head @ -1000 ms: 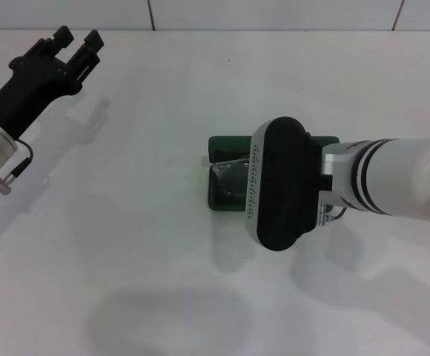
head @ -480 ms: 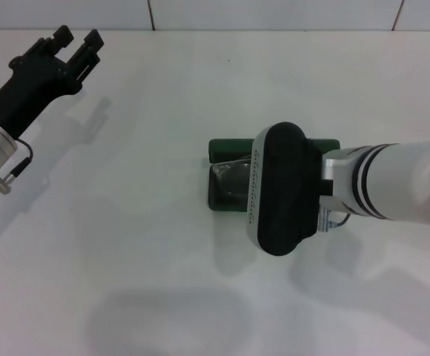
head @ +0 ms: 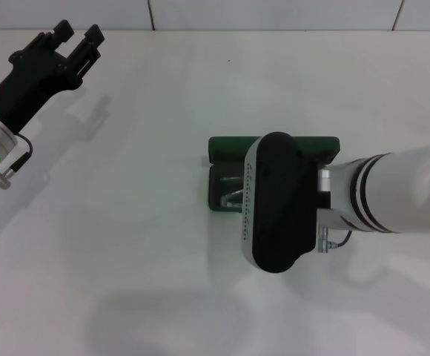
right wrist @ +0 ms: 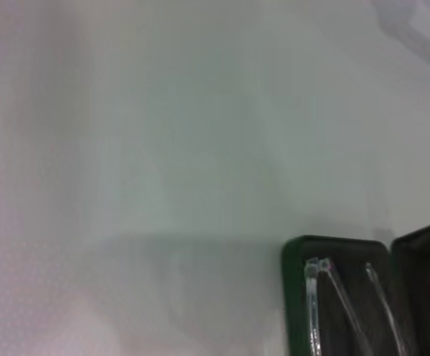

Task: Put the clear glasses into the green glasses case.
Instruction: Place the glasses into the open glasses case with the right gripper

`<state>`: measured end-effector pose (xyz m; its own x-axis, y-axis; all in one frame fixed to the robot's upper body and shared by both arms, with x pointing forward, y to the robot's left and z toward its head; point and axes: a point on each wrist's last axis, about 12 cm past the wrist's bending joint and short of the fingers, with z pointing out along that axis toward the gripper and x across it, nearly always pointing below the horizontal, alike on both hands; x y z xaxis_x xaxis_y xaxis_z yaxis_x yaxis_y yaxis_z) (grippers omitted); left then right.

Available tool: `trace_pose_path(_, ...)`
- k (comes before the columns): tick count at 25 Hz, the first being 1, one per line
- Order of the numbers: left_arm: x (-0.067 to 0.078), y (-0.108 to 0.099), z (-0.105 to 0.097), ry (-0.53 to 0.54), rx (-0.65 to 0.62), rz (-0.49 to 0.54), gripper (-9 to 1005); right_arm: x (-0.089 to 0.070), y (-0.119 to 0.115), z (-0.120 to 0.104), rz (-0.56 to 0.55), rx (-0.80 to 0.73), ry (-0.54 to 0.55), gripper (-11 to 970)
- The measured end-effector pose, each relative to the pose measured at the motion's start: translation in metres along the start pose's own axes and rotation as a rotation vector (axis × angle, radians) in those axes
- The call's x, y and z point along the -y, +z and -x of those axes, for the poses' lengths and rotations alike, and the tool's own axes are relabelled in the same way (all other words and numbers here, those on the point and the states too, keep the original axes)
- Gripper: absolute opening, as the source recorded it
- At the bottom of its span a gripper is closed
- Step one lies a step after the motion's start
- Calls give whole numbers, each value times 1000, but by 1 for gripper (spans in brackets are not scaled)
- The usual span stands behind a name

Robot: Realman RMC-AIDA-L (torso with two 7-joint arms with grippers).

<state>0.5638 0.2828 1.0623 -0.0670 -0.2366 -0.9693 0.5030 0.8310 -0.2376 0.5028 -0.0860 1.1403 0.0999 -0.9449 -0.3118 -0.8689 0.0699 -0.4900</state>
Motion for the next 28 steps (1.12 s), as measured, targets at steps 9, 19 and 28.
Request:
trace_pose_path(9,-2,-2,0,5,-4,6,601,-12,-10,12,91,76,-33,467)
trace_pose_path(19,0,-1,-1,0,-3,2,601,-12,6,8,206,81,-9,469)
trace_pose_path(28,2,2,-1,-3,-1,-3,601,5,21,0,162,60,40,471)
